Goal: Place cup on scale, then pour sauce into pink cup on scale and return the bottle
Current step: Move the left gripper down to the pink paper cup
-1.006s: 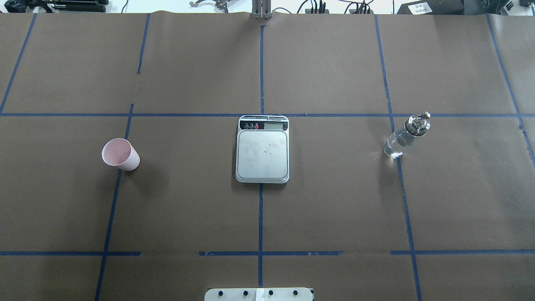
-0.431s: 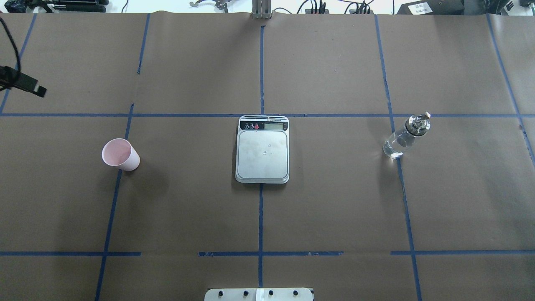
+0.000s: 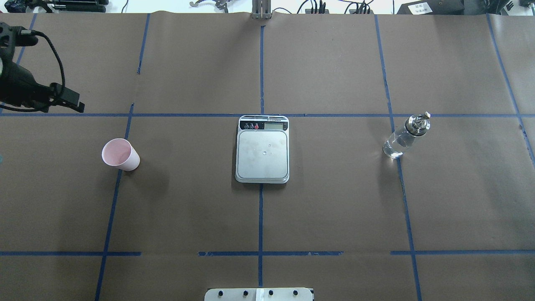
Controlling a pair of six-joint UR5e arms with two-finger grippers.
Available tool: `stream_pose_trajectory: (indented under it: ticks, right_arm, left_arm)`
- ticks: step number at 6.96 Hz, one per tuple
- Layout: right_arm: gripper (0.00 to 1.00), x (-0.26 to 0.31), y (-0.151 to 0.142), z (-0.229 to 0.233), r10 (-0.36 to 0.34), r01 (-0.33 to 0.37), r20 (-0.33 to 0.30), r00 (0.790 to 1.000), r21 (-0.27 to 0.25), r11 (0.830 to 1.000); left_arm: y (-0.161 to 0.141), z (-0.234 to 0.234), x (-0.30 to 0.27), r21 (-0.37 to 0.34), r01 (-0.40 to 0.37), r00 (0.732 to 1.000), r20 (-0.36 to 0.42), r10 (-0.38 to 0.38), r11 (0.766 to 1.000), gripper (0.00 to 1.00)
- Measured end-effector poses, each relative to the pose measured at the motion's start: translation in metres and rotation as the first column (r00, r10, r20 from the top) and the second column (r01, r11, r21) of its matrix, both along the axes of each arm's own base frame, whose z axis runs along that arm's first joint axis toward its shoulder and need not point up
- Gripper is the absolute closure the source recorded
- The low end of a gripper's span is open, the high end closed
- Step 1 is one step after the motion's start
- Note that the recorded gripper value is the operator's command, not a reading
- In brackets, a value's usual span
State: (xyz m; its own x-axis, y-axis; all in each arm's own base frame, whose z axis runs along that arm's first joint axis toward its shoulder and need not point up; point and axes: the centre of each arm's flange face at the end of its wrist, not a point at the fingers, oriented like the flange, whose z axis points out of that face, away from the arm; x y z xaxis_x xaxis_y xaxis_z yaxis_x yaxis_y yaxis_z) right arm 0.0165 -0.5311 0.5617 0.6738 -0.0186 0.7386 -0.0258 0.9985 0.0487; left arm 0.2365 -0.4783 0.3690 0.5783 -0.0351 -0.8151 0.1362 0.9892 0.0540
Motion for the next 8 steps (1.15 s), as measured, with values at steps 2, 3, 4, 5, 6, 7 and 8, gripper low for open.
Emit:
stream_pose_trajectory:
  ticks: [2,3,4,5,6,7,8]
  right_arm:
    - [0.0,0.0,0.0,-0.001,-0.001,0.001,-0.001,1.0,0.005,1.0]
    - [0.0,0.0,0.0,-0.002,0.0,0.0,-0.001,1.0,0.007,1.0]
    - [0.0,0.0,-0.001,-0.003,0.001,-0.001,-0.001,1.0,0.007,1.0]
    - [0.0,-0.001,-0.002,-0.005,0.001,-0.001,-0.001,1.0,0.008,1.0]
    - [0.0,-0.001,-0.003,-0.005,0.001,-0.001,-0.001,1.0,0.009,1.0]
    - [0.0,-0.001,-0.003,-0.005,0.0,0.0,0.0,1.0,0.008,1.0]
    - [0.0,-0.002,-0.003,-0.006,-0.001,0.001,0.0,1.0,0.01,1.0]
  left_arm:
    - [0.012,0.006,0.022,-0.009,0.055,0.997,0.047,-0.054,0.998,0.0]
    - [0.02,0.017,0.036,-0.012,0.069,0.995,0.073,-0.068,0.998,0.0]
    - [0.023,0.026,0.046,-0.017,0.072,0.994,0.088,-0.07,0.997,0.0]
    - [0.025,0.033,0.055,-0.023,0.067,0.993,0.1,-0.065,0.997,0.0]
    - [0.027,0.039,0.062,-0.028,0.058,0.992,0.111,-0.055,0.998,0.0]
    - [0.029,0.045,0.067,-0.033,0.05,0.992,0.12,-0.046,0.998,0.0]
    - [0.029,0.047,0.07,-0.035,0.045,0.991,0.125,-0.04,0.998,0.0]
